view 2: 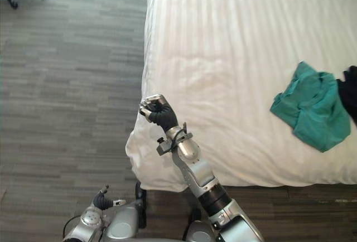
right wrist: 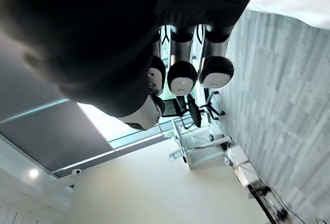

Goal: Tidy the bed and pick cloth on bed and put in laundry

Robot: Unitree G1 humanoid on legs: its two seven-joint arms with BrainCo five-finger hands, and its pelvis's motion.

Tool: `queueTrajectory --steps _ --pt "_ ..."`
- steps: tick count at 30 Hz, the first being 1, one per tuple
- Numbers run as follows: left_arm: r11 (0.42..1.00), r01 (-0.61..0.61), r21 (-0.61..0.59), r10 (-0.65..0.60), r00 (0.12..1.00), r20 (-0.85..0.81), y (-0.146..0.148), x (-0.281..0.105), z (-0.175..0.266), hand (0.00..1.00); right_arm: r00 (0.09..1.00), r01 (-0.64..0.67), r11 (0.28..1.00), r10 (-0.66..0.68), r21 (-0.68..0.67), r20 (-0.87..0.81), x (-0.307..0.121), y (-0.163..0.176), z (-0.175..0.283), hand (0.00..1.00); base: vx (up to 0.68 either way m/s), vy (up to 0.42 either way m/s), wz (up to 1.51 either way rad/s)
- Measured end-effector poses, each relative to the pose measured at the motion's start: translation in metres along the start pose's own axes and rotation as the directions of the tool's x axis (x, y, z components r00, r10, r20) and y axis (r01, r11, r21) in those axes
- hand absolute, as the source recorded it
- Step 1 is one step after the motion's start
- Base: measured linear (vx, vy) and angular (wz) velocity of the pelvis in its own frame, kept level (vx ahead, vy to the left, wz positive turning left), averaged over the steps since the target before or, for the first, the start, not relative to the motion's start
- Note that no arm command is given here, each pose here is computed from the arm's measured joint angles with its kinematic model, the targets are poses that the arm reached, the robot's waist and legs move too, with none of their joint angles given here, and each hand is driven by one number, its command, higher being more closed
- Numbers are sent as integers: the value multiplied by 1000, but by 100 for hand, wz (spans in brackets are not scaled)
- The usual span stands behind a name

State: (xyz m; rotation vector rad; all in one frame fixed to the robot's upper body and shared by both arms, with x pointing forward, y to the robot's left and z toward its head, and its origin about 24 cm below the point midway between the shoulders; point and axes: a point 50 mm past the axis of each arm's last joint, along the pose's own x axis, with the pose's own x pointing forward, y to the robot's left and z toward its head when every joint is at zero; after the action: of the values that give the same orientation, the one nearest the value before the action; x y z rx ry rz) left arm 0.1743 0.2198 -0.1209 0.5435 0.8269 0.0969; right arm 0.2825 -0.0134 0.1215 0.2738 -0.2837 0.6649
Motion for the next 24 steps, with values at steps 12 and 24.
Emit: queueTrajectory --steps 12,24 --pt "988 -76 -135 89 992 93 16 16 49 0 976 -99 995 101 19 -190 1 21 -43 100 -104 -13 5" --pt "926 -82 -368 138 982 127 17 16 74 0 903 204 971 -237 -126 -358 -14 -46 -76 100 -2 -30 8"
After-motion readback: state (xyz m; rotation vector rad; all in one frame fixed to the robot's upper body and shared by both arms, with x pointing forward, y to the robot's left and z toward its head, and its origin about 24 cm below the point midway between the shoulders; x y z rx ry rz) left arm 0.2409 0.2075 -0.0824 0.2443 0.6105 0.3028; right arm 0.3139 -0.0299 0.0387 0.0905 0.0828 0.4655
